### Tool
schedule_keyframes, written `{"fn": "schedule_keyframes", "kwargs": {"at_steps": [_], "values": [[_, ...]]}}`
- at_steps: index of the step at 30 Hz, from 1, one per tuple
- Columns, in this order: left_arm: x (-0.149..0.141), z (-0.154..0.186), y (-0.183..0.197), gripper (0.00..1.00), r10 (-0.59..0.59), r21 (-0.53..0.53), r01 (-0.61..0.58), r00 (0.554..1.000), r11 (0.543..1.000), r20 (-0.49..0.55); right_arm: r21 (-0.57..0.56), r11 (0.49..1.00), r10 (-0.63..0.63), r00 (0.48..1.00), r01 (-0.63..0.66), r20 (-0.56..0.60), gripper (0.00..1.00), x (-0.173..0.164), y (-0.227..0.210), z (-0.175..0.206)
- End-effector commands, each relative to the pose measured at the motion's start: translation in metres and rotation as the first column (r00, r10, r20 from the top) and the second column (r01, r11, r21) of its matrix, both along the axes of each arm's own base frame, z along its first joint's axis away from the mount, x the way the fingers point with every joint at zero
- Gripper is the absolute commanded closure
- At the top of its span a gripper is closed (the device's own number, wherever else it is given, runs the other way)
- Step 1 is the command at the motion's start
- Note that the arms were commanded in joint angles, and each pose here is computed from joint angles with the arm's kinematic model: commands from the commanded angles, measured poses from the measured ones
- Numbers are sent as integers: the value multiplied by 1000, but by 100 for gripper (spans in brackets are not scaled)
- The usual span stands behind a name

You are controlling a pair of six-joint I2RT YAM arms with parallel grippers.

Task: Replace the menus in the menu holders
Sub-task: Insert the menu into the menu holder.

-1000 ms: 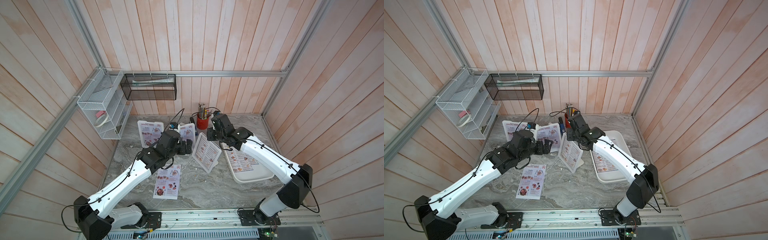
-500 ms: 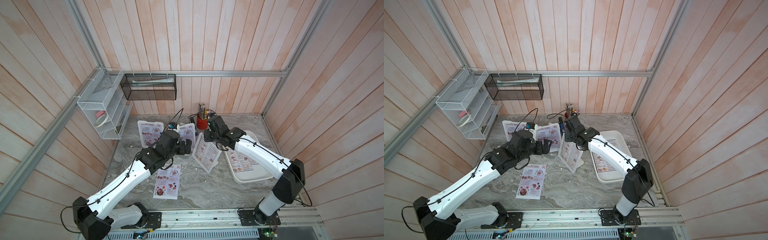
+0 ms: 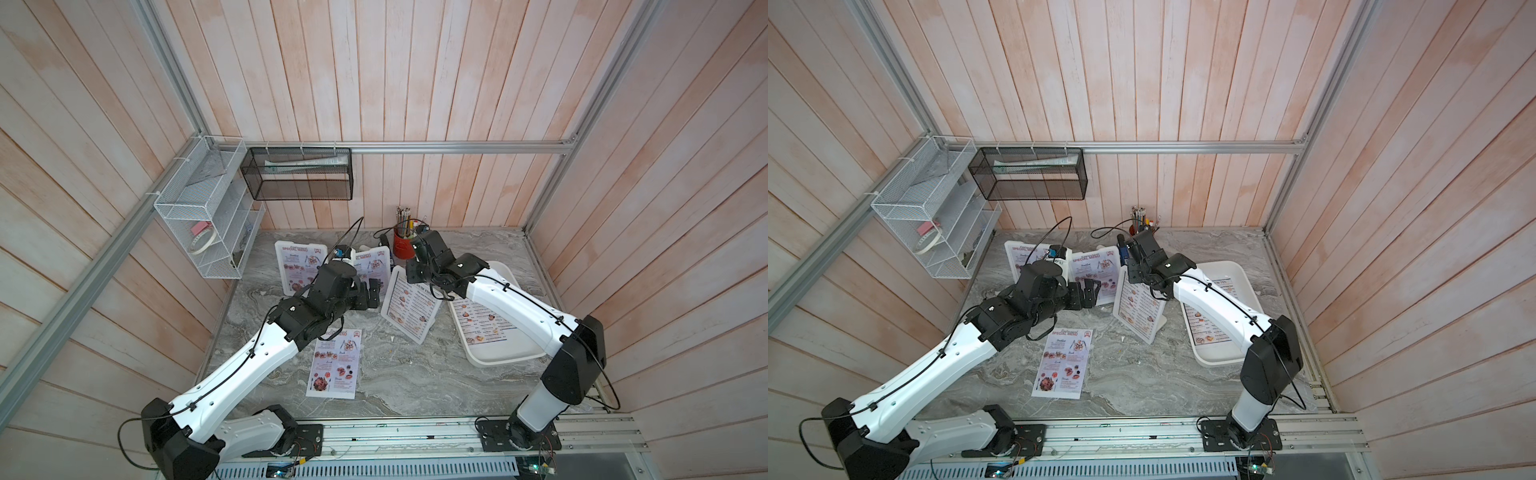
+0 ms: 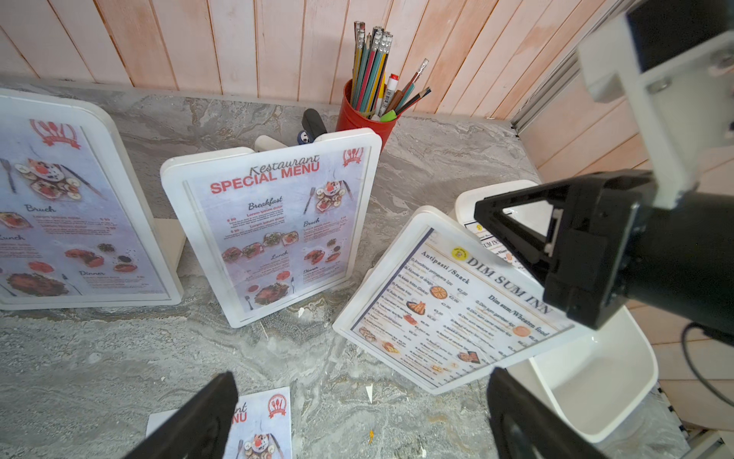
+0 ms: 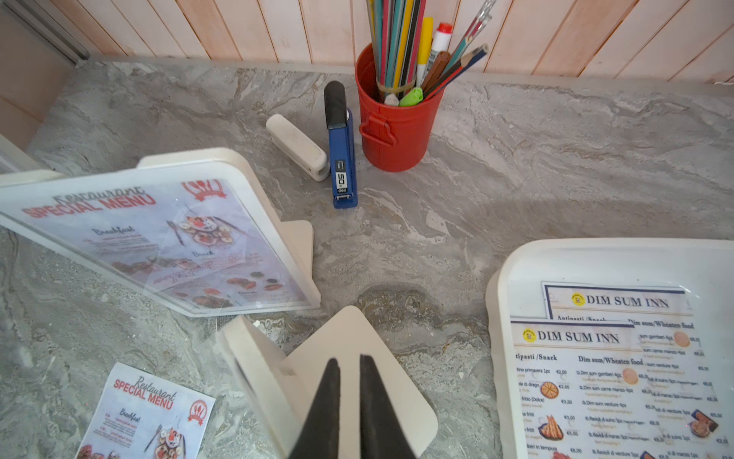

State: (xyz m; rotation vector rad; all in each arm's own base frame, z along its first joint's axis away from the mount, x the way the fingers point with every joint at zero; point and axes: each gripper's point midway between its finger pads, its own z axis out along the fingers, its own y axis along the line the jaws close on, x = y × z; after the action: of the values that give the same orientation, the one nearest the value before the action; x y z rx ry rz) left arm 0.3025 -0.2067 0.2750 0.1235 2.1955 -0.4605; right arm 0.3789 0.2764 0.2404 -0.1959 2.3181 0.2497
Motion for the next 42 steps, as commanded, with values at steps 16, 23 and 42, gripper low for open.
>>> {"fn": "schedule_keyframes", "kwargs": {"at_steps": [16, 23, 42], "values": [[2, -1, 1, 0, 6, -4, -6, 1000, 1000, 2, 12, 999, -46, 997, 47, -66, 83, -30, -31, -20], [2, 1, 4, 0, 16, 3, -16, 1000, 1000, 7, 22, 998, -50, 999, 50, -3, 70, -21, -46, 19], [18, -15, 41, 0, 115, 71, -113, 993, 991, -25, 410, 870, 324, 944, -273, -61, 62, -131, 5, 34]]}}
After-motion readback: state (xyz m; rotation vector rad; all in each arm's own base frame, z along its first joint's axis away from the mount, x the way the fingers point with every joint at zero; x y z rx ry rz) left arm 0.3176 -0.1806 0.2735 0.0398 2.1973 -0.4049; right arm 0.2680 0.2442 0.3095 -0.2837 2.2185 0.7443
